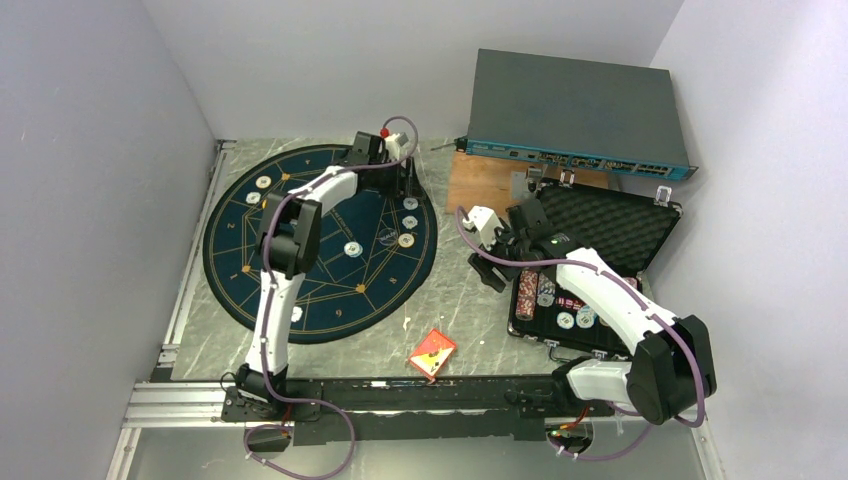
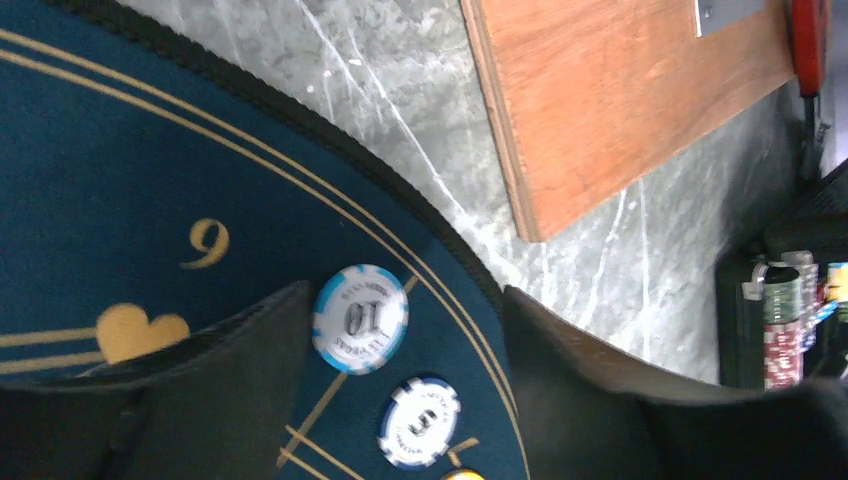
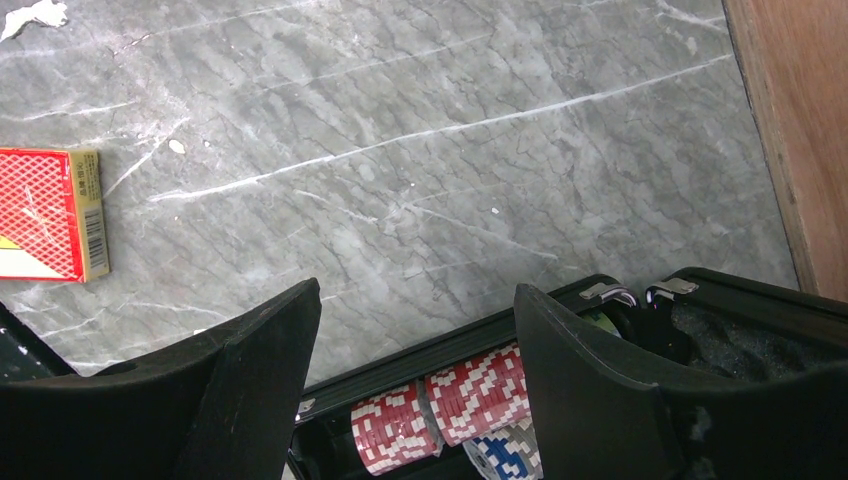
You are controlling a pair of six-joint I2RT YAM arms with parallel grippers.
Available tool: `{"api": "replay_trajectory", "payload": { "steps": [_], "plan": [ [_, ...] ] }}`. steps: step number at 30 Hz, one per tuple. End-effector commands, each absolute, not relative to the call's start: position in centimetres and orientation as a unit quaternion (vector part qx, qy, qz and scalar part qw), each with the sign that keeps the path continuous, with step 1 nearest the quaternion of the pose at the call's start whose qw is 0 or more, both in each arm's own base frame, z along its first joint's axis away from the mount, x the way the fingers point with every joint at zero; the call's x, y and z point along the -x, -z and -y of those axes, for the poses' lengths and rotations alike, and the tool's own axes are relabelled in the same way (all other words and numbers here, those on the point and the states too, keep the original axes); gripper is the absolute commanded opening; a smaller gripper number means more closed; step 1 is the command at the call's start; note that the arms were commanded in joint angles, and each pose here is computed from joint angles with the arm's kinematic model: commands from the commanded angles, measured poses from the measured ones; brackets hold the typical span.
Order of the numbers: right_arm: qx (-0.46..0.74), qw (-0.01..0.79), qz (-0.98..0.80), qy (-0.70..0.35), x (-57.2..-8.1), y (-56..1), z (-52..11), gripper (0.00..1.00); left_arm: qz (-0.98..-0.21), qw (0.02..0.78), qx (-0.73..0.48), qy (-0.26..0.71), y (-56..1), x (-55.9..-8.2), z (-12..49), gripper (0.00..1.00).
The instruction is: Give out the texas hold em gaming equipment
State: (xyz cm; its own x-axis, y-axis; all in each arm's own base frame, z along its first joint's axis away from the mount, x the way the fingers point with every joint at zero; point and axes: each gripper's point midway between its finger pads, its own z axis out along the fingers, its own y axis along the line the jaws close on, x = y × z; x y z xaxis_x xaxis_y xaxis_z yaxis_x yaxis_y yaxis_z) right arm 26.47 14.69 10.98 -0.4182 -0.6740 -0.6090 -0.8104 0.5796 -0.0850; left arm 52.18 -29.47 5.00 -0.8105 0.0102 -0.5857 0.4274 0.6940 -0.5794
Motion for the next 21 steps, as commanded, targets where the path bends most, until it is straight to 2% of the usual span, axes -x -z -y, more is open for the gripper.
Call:
{"api": "replay_trajectory", "payload": {
  "steps": [1, 3, 5, 7, 11, 17, 19, 21],
  "plan": [
    [0.441, 0.32, -0.831, -0.113, -27.1, -11.6, -14.9, 0.74, -0.876, 0.345, -0.15, 0.302, -11.2, -52.2, 26.9, 0.83],
    [0.442, 0.321, -0.83, -0.111, -27.1, -11.6, -14.9, 0.74, -0.871, 0.369, -0.176, 0.272, -13.6, -51.4, 25.7, 0.87],
    [0.443, 0.322, -0.83, -0.109, -27.2, -11.5, -14.8, 0.74, -0.87, 0.383, -0.193, 0.244, -15.0, -49.9, 24.1, 0.98],
    [0.444, 0.32, -0.83, -0.11, -27.1, -11.5, -14.8, 0.74, -0.864, 0.397, -0.23, 0.208, -16.4, -48.3, 22.5, 1.0],
    [0.444, 0.324, -0.828, -0.112, -27.0, -11.8, -14.9, 0.74, -0.853, 0.379, -0.324, 0.154, -17.3, -43.5, 19.5, 1.0],
    [0.445, 0.325, -0.827, -0.115, -26.9, -12.0, -14.9, 0.74, -0.862, 0.3, -0.398, 0.093, -12.6, -36.9, 15.6, 1.0],
    [0.445, 0.322, -0.827, -0.118, -26.8, -11.9, -15.0, 0.74, -0.869, 0.269, -0.406, 0.081, -10.7, -35.8, 14.8, 0.95],
    [0.445, 0.32, -0.828, -0.12, -26.7, -11.9, -15.0, 0.74, -0.874, 0.249, -0.41, 0.078, -9.0, -35.0, 14.3, 0.86]
  ]
}}
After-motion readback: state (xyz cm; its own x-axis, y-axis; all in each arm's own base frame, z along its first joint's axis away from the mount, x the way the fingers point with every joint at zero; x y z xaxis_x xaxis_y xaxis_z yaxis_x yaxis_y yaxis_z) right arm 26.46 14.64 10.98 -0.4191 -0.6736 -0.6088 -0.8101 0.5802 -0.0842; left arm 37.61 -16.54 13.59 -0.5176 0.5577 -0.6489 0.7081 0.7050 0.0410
